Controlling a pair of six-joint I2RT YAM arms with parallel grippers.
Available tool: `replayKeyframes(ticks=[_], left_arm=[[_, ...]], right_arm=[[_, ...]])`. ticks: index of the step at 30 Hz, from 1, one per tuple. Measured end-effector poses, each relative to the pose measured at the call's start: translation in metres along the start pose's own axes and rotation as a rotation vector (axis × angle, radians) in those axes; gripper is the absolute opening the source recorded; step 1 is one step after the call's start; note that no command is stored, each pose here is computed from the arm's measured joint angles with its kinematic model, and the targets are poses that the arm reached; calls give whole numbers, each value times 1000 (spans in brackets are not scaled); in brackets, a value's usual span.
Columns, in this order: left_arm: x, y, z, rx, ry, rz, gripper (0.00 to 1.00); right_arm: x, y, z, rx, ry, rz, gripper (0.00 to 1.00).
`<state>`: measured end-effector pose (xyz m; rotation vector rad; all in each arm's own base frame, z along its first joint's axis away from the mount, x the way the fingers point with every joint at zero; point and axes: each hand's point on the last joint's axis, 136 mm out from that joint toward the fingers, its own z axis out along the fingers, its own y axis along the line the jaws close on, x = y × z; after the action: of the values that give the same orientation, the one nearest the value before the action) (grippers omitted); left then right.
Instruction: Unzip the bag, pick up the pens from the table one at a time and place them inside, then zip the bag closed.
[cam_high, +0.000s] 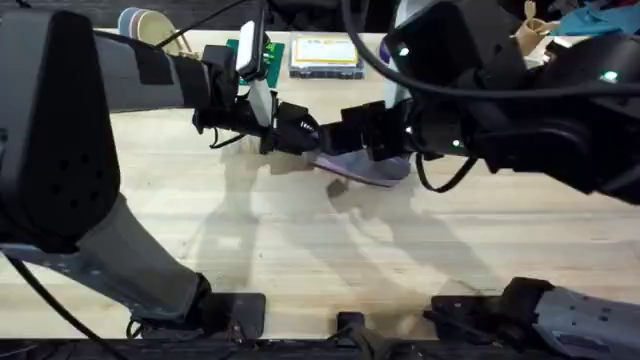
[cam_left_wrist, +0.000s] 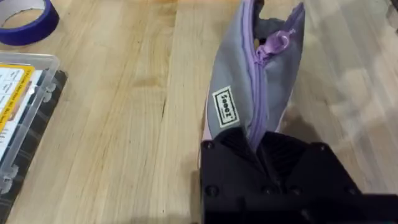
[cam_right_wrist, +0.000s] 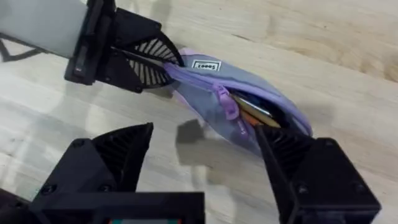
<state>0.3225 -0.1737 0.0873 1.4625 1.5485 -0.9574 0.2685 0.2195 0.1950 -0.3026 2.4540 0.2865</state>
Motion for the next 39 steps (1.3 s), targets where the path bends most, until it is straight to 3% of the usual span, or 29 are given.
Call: replayKeyframes(ticks=[22, 27, 39], left_arm=[[0, 0, 0, 0, 2, 0, 42], [0, 0, 0, 0, 2, 0, 42], [0, 0, 0, -1, 2, 0, 42]], right_arm=[[22, -10, 51, 111, 119, -124, 994], [14, -15, 54, 135, 88, -122, 892], [9, -23, 56, 151, 81, -105, 852]])
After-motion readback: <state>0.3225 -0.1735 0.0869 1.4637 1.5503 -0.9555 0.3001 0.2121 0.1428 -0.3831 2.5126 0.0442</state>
